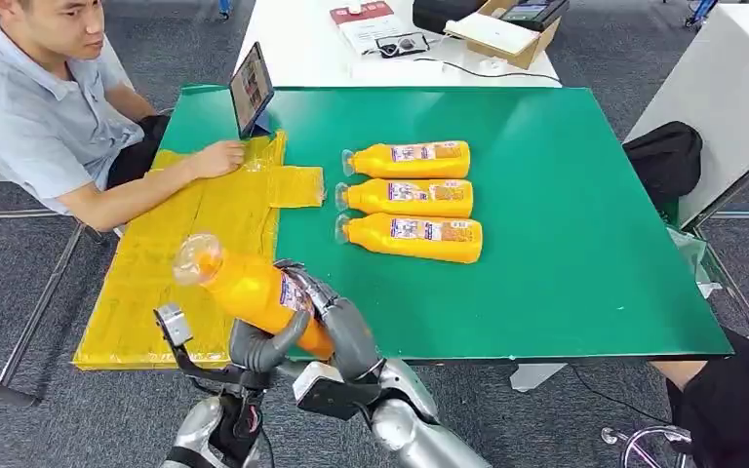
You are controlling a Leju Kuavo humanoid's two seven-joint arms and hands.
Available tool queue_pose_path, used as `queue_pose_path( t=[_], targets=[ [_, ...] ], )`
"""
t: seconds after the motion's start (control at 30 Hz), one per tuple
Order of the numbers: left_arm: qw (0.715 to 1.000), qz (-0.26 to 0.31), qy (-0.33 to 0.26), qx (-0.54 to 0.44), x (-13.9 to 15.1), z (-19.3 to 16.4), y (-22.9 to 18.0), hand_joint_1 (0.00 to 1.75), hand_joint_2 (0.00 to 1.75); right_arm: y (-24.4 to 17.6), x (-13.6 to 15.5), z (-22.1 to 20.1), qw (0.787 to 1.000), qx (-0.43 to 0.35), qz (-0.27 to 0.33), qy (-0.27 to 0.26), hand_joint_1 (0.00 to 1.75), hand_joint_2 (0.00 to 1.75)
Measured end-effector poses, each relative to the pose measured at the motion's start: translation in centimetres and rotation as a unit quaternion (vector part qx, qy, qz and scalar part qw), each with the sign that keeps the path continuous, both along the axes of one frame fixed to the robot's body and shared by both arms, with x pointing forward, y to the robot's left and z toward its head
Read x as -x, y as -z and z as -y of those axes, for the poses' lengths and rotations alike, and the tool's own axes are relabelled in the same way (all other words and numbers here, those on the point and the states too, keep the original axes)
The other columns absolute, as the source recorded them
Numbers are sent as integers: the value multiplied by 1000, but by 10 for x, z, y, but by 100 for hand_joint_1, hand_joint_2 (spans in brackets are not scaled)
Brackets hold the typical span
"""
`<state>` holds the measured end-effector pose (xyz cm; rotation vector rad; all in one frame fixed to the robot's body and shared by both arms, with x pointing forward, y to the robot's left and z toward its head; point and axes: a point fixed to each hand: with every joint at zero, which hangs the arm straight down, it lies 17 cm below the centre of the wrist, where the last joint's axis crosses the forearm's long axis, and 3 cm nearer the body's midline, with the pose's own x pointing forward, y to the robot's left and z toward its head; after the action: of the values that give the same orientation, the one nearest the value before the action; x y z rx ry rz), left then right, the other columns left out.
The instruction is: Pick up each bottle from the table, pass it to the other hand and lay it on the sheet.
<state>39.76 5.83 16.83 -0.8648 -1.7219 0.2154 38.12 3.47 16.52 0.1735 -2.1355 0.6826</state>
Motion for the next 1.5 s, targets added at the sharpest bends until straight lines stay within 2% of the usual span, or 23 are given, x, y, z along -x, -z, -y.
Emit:
queue_pose_path(
  t=[0.2, 0.43, 0.73, 1.3, 1.4, 1.5],
  targets=[
    [1000, -9, -7, -5, -3, -1, 2, 175, 175, -3, 1, 1, 999, 22, 31, 20, 0, 0],
    [999, -17, -37, -21, -15, -5, 2, 175, 175, -21, 6, 7, 992, 47, 106, 49, 0, 0],
    [996, -29, -68, -43, -39, -20, 8, 175, 175, -43, 29, -3, 983, 53, 174, 38, 0, 0],
    [993, -49, -93, -48, -55, -45, 22, 175, 175, -49, 31, 8, 985, 23, 169, 39, 0, 0],
    [983, -41, -139, -114, -64, -56, 26, 175, 175, -52, 34, 9, 984, 18, 174, 41, 0, 0],
    [943, -2, -228, -242, -82, -84, 21, 175, 175, -58, 38, 13, 981, 16, 188, 46, 0, 0]
  ],
)
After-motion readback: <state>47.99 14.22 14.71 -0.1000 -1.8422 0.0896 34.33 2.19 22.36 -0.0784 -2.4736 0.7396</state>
